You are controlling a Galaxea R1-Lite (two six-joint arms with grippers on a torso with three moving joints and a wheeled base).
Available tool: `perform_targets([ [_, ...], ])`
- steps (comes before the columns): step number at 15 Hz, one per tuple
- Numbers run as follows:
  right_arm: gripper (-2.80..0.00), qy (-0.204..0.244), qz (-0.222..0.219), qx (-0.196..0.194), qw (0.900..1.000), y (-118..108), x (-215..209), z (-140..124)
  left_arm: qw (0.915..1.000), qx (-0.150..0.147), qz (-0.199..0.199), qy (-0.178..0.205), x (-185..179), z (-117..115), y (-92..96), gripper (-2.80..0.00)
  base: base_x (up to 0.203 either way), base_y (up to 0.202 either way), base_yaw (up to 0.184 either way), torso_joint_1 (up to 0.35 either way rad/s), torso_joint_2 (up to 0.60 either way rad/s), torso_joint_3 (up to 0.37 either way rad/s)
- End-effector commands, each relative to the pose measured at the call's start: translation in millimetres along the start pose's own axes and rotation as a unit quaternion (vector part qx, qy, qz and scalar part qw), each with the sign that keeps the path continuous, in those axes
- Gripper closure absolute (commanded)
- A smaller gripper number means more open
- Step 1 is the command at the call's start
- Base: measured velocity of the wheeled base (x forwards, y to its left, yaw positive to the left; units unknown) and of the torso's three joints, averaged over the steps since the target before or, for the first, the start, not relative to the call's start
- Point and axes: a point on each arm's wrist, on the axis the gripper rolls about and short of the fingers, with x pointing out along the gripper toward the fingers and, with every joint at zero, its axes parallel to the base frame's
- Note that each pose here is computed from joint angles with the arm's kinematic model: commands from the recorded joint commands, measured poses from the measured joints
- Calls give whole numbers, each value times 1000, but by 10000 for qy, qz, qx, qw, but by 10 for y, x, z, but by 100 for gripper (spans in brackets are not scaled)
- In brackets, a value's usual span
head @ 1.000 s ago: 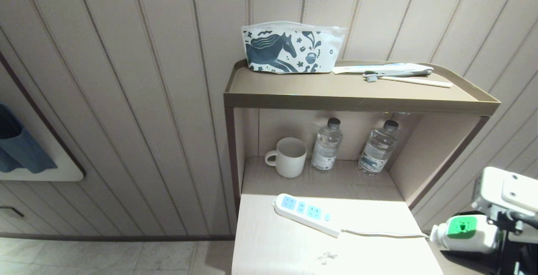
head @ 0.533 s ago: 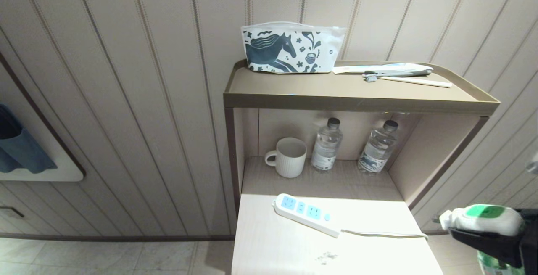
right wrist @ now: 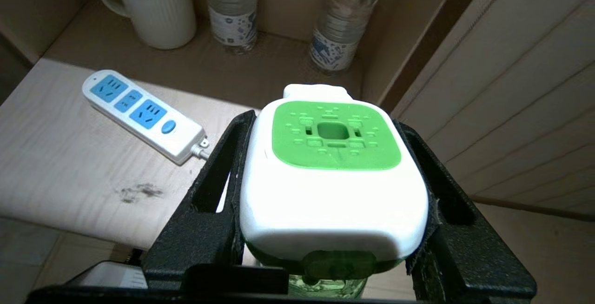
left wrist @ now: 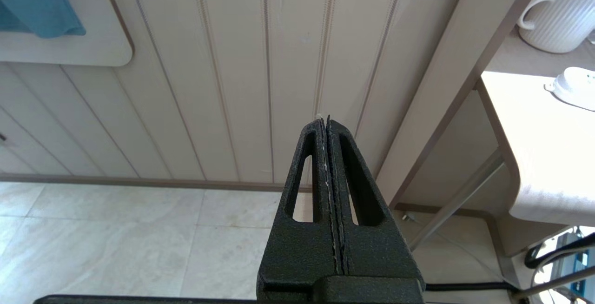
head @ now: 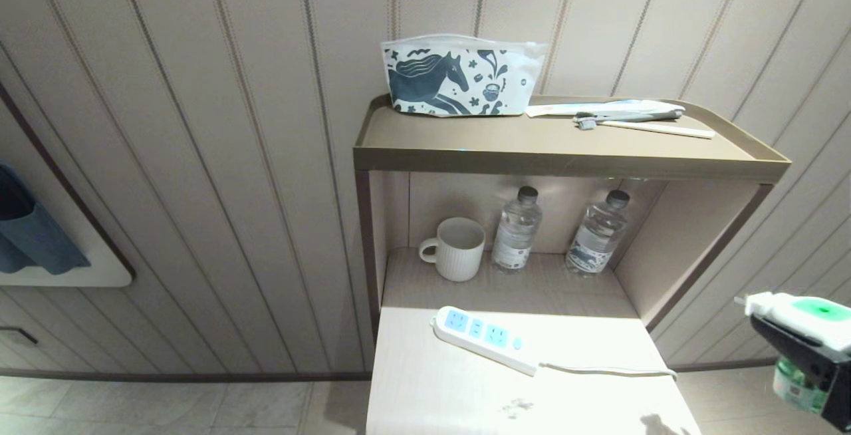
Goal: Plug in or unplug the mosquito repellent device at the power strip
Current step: Place the mosquito repellent liquid on the table
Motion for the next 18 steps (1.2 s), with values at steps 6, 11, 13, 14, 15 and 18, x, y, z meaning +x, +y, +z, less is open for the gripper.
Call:
perform_targets([
  [6, 0, -30, -175, 16, 9998, -18, -40, -9, 10000, -2, 1, 15, 2, 0, 0, 0, 0, 0, 0, 0, 0, 0],
  [11, 0, 173, 30, 126, 9998, -94, -1, -103, 10000, -2, 0, 15, 2, 0, 0, 0, 0, 0, 0, 0, 0, 0],
  [13, 0, 224, -58, 133, 9996, -112, -5, -138, 10000, -9, 1, 15, 2, 0, 0, 0, 0, 0, 0, 0, 0, 0],
  [14, 0, 189, -39, 125, 9997, -108, -22, -135, 10000, -2, 1, 15, 2, 0, 0, 0, 0, 0, 0, 0, 0, 0],
  [15, 0, 161, -36, 123, 9998, -106, -35, -136, 10000, -2, 1, 15, 2, 0, 0, 0, 0, 0, 0, 0, 0, 0],
  [18, 0, 186, -56, 122, 9997, -107, -39, -164, 10000, -2, 1, 15, 2, 0, 0, 0, 0, 0, 0, 0, 0, 0],
])
